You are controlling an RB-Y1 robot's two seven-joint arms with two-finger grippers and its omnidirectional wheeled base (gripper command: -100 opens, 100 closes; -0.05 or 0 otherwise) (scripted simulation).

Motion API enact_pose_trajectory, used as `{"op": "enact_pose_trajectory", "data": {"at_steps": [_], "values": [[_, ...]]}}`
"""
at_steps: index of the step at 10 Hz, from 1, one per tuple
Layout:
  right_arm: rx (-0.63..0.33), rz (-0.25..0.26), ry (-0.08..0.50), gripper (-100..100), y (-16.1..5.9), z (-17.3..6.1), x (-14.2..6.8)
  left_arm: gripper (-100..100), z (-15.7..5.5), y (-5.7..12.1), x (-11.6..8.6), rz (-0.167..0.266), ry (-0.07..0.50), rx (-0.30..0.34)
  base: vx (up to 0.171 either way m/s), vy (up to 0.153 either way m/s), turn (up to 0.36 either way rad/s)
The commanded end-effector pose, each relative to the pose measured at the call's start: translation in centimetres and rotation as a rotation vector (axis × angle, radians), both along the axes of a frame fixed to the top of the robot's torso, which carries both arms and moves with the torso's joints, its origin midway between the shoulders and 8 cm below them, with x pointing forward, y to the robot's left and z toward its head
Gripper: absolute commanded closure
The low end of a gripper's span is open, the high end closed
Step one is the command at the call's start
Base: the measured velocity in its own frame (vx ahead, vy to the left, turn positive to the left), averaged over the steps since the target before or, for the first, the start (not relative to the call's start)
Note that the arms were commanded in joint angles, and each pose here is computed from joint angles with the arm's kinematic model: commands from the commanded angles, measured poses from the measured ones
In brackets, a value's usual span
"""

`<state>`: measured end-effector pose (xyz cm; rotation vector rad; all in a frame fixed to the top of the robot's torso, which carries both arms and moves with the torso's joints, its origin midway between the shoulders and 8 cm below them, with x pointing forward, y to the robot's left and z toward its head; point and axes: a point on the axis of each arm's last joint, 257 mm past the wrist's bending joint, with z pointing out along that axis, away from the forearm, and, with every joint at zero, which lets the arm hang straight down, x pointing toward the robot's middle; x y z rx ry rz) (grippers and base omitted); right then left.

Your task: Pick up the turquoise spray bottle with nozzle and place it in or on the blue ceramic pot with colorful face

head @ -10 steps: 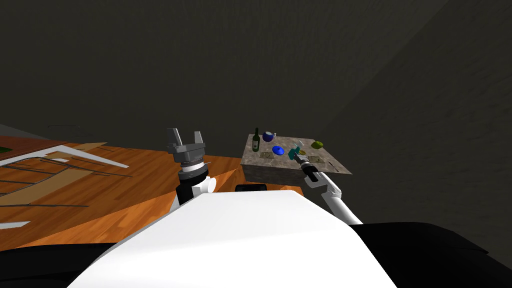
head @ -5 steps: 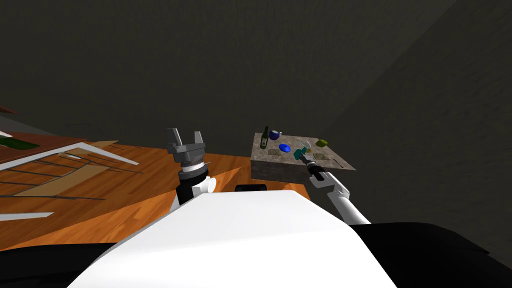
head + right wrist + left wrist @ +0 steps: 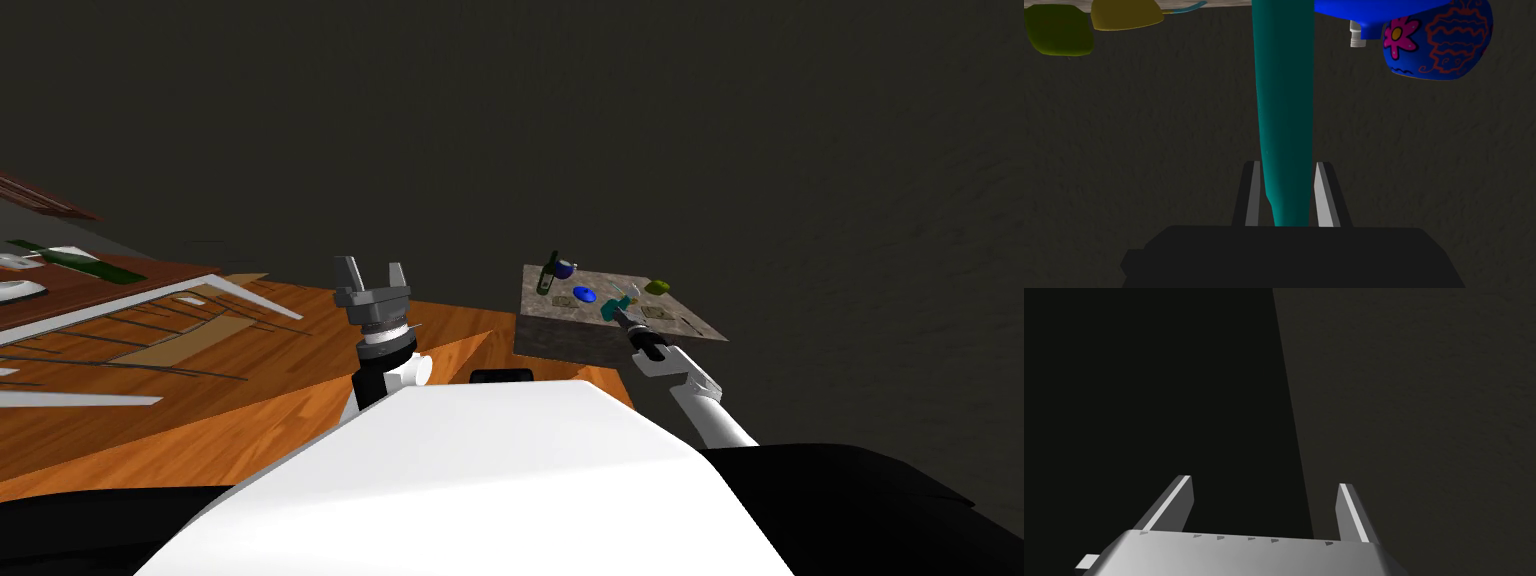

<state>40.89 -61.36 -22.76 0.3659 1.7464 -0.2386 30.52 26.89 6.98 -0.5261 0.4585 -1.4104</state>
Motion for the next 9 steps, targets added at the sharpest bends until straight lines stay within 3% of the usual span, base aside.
{"op": "enact_pose_trajectory", "data": {"at_steps": [1,2,3,5,9], "values": [[0.003,-0.048,0.006,100,-2.8,0.7,-0.9,0,0.0,0.0,0.0,0.000,0.000,0.000,-0.080,0.206,0.210],[0.003,-0.048,0.006,100,-2.8,0.7,-0.9,0,0.0,0.0,0.0,0.000,0.000,0.000,-0.021,0.118,0.063],[0.003,-0.091,0.012,100,-5.3,1.6,-1.8,0,0.0,0.0,0.0,0.000,0.000,0.000,0.003,0.124,0.247],[0.002,-0.133,0.019,100,-7.8,2.6,-2.9,0,0.0,0.0,0.0,0.000,0.000,0.000,0.028,0.090,0.238],[-0.006,-0.211,0.030,100,-12.7,5.2,-5.1,0,0.0,0.0,0.0,0.000,0.000,0.000,0.055,0.014,0.276]]}}
